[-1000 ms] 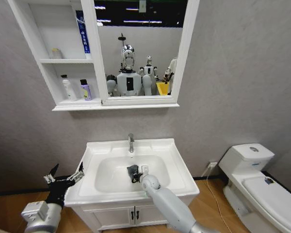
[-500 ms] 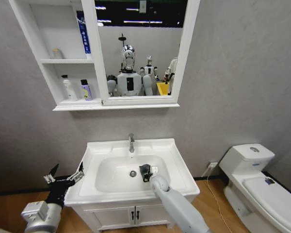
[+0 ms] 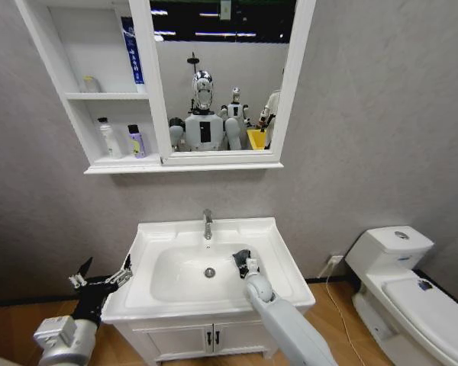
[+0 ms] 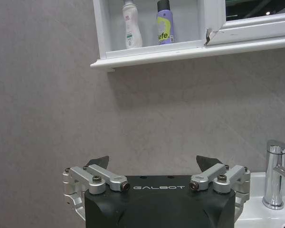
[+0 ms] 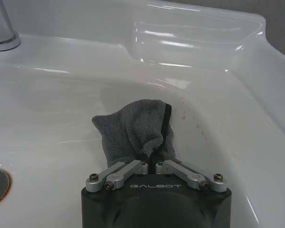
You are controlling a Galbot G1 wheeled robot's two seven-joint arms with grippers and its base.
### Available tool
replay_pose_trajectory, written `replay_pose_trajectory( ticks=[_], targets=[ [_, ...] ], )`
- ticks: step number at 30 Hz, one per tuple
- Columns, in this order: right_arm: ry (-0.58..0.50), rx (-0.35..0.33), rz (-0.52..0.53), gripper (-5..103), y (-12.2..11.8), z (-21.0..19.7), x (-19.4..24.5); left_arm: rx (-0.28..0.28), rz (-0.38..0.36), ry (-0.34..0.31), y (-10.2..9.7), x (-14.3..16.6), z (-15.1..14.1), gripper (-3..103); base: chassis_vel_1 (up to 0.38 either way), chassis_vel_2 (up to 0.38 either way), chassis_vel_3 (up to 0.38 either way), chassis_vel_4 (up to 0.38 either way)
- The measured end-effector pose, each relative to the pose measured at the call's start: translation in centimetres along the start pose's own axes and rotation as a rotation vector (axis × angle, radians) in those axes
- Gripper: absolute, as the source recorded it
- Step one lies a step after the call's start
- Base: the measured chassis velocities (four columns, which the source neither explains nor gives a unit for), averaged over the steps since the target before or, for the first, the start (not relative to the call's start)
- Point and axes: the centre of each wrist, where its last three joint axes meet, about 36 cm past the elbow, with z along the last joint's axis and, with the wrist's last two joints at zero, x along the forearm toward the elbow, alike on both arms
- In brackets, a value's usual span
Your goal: Move facial cleanser and shampoo from washbasin to cabinet, then wipe washbasin with towel.
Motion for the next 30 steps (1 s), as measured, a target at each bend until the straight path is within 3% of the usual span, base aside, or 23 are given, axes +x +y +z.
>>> replay_pose_trajectory(
  ticks=[8, 10, 15, 30],
  targets=[
    [-0.038, -0.005, 0.036, 2, -1.1, -0.8, 0.2, 0.0, 0.0, 0.0, 0.0, 0.0, 0.0, 100, 0.0, 0.0, 0.0, 0.0],
    [-0.08, -0.009, 0.068, 2, -2.6, -1.8, 0.3, 0.0, 0.0, 0.0, 0.0, 0.0, 0.0, 100, 0.0, 0.0, 0.0, 0.0],
    [-0.113, -0.013, 0.09, 2, -3.4, -2.4, 0.5, 0.0, 0.0, 0.0, 0.0, 0.0, 0.0, 100, 0.0, 0.0, 0.0, 0.0],
    [-0.433, 0.004, 0.118, 2, -6.8, -5.0, 0.2, 0.0, 0.0, 0.0, 0.0, 0.0, 0.0, 100, 0.0, 0.0, 0.0, 0.0]
  ],
)
